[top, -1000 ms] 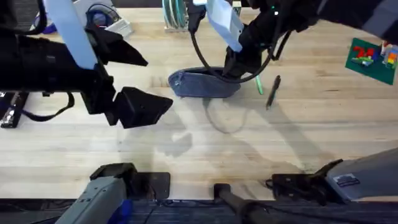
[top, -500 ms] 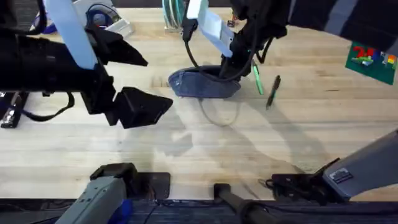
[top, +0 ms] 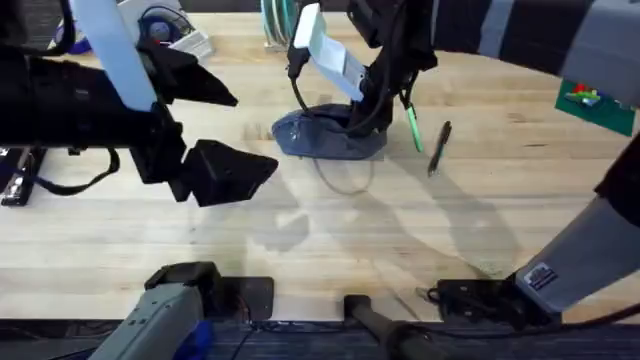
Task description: Unzip the bag, pick up the pens from the table one at a time and place them inside, then zip the bag closed.
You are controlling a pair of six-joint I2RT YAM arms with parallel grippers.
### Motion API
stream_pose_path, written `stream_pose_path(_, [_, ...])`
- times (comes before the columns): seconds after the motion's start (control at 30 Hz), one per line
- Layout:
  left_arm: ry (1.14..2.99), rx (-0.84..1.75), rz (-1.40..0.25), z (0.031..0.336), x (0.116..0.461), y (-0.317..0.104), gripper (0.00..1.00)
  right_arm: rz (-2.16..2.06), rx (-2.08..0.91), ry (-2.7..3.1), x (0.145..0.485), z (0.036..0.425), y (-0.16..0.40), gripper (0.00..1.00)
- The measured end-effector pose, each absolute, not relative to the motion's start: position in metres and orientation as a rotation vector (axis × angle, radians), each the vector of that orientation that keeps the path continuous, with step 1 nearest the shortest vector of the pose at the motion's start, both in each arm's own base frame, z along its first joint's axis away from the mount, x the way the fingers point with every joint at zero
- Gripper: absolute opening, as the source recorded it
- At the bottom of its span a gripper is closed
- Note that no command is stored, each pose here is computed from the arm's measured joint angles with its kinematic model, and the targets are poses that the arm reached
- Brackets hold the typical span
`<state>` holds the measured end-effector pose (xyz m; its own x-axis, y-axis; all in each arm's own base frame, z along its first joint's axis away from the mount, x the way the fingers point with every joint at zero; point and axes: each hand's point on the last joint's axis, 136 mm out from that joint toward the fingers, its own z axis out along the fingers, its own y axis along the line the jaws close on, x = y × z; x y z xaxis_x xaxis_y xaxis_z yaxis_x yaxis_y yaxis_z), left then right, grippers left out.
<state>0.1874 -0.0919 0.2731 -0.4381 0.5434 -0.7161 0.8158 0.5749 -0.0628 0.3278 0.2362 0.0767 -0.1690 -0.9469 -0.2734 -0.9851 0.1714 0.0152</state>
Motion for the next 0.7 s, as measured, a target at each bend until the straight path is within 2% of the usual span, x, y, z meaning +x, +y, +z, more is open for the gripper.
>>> stream_pose_path(0.7, [2.160,1.078,-0.545,0.2721,0.1851,-0.0921,0.997,0.282,-1.882,2.243,0.3279,0.0760,0.2367,0.049])
